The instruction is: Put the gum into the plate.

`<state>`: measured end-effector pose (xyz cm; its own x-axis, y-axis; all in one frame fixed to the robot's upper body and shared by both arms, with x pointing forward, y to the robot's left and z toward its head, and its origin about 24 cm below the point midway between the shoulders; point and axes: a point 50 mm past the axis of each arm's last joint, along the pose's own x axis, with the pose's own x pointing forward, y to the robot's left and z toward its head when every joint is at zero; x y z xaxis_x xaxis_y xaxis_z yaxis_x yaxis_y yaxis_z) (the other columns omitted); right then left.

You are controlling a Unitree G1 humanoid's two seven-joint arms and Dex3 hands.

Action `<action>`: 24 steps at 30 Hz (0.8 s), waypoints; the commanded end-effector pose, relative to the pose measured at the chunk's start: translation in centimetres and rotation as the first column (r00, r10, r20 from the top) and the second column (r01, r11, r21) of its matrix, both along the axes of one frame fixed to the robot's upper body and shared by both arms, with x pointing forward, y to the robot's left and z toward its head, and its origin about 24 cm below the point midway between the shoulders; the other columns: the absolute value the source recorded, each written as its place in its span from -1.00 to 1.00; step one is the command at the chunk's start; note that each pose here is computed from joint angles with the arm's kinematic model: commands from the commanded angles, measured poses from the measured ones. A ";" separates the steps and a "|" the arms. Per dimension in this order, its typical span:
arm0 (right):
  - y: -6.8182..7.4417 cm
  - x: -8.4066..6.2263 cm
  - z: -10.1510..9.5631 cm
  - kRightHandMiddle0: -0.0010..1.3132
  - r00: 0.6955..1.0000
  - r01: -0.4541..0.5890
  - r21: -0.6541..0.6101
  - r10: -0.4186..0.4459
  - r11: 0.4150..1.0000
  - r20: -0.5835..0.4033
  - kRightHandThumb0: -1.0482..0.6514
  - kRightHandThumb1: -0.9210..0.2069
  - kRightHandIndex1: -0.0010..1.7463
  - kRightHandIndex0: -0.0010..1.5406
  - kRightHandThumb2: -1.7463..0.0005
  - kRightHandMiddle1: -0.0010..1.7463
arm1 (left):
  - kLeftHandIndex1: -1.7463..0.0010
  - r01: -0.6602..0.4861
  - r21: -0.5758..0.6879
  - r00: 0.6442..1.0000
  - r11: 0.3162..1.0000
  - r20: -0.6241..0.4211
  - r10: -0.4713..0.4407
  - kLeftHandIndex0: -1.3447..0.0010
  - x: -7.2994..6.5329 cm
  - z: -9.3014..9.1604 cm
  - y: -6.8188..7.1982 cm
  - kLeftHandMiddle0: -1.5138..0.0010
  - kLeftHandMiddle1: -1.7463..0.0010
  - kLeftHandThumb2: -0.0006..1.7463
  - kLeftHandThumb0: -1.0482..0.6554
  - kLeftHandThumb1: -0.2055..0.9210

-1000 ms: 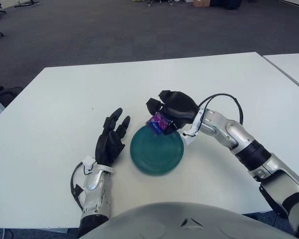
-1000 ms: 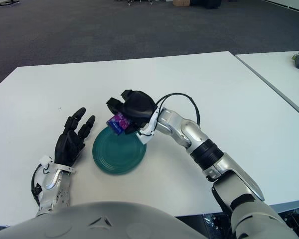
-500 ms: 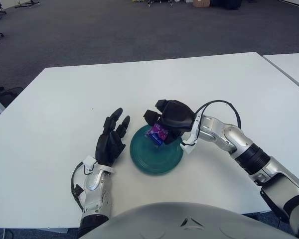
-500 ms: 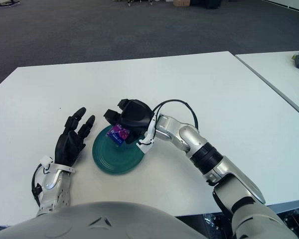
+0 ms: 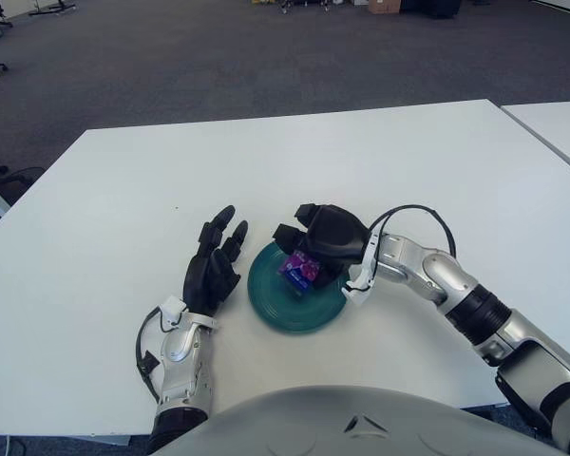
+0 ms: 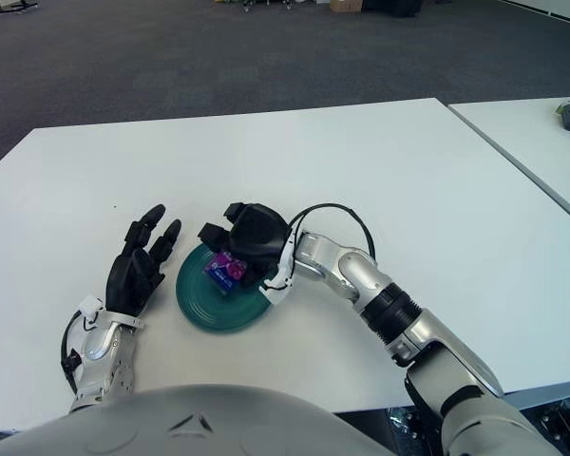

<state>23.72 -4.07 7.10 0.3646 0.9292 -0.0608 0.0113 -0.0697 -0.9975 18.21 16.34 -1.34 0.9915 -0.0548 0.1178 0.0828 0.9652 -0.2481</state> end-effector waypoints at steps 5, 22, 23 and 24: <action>0.2 0.4 0.4 -0.69 1.000 0.003 0.019 -0.004 1.000 0.020 -0.19 -0.99 1.00 -0.42 0.41 1.00 | 0.43 -0.024 -0.030 0.994 0.999 -0.103 0.021 1.00 -1.3 -1.9 0.2 0.53 1.00 0.16 -0.95 1.00; 0.4 0.5 0.6 -0.96 1.000 -0.003 -0.002 0.003 1.000 0.021 -0.68 -1.00 1.00 -0.47 0.24 0.73 | 0.42 -0.023 -0.042 0.995 0.999 -0.101 0.019 1.00 -1.2 -1.9 0.5 0.53 0.99 0.16 -0.96 1.00; 0.4 0.6 0.6 -0.97 1.000 -0.002 -0.003 0.002 1.000 0.021 -0.70 -1.00 1.00 -0.48 0.23 0.71 | 0.41 -0.023 -0.043 0.995 0.999 -0.101 0.018 1.00 -1.2 -1.9 0.5 0.52 0.99 0.16 -0.96 1.00; 0.4 0.6 0.7 -0.98 1.000 -0.002 -0.005 0.002 1.000 0.021 -0.71 -1.00 1.00 -0.49 0.22 0.67 | 0.41 -0.022 -0.045 0.995 0.999 -0.101 0.018 1.00 -1.2 -1.9 0.5 0.53 0.99 0.17 -0.96 1.00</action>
